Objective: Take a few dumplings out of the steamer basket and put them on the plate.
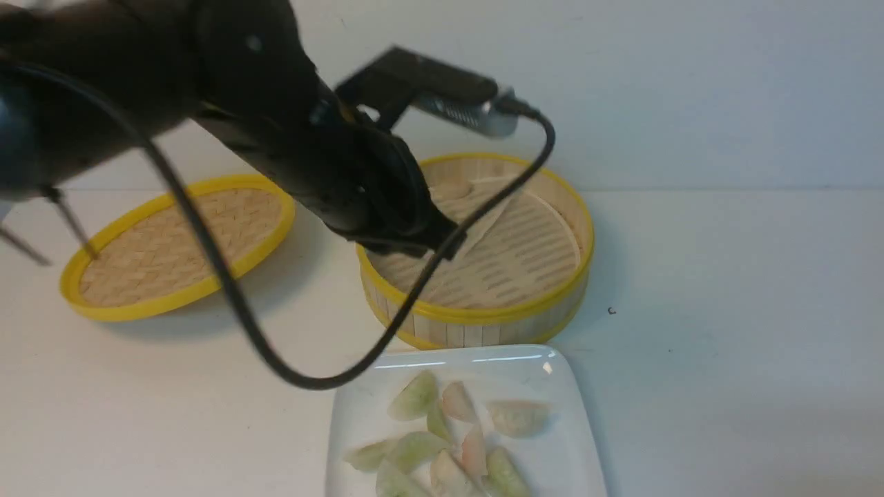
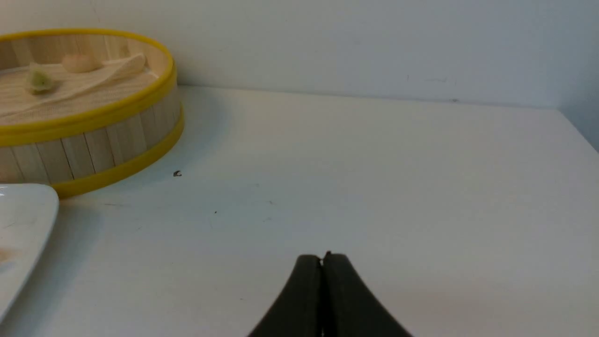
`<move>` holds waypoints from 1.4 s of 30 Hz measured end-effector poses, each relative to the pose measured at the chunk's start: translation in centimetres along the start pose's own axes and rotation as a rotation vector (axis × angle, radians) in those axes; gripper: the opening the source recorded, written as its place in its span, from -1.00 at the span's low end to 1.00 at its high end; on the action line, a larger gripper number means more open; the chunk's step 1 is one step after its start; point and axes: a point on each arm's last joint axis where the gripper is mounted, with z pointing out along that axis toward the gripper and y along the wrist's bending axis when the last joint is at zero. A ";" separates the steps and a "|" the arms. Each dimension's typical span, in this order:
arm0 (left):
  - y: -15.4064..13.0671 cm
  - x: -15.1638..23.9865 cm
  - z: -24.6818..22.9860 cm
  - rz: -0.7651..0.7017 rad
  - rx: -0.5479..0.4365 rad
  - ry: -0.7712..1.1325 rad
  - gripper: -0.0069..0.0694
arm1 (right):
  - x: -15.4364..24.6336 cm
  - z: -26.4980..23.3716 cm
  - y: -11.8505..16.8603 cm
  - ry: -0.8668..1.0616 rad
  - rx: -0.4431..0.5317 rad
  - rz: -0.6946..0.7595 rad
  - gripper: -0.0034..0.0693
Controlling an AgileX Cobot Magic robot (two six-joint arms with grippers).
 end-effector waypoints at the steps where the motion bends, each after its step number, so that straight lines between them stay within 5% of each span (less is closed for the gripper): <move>1: -0.4 -0.1 -2.1 0.008 -0.004 -0.062 -0.83 | 0.0 0.0 0.0 0.000 0.000 0.000 -0.94; 8: -2.5 1.5 -12.6 0.050 -0.025 -0.321 -0.84 | 0.0 0.0 0.0 0.000 0.000 0.000 -0.94; 15: -4.0 8.5 -19.1 0.020 -0.060 -0.567 -0.84 | 0.0 0.0 0.0 0.000 0.000 0.000 -0.94; 28: -4.4 21.2 -18.4 -0.053 -0.086 -0.821 -0.84 | 0.0 0.0 0.0 0.000 0.000 0.000 -0.94; 42: -4.5 23.0 -18.0 -0.057 -0.082 -0.835 -0.84 | 0.0 0.0 0.0 0.000 0.000 0.000 -0.94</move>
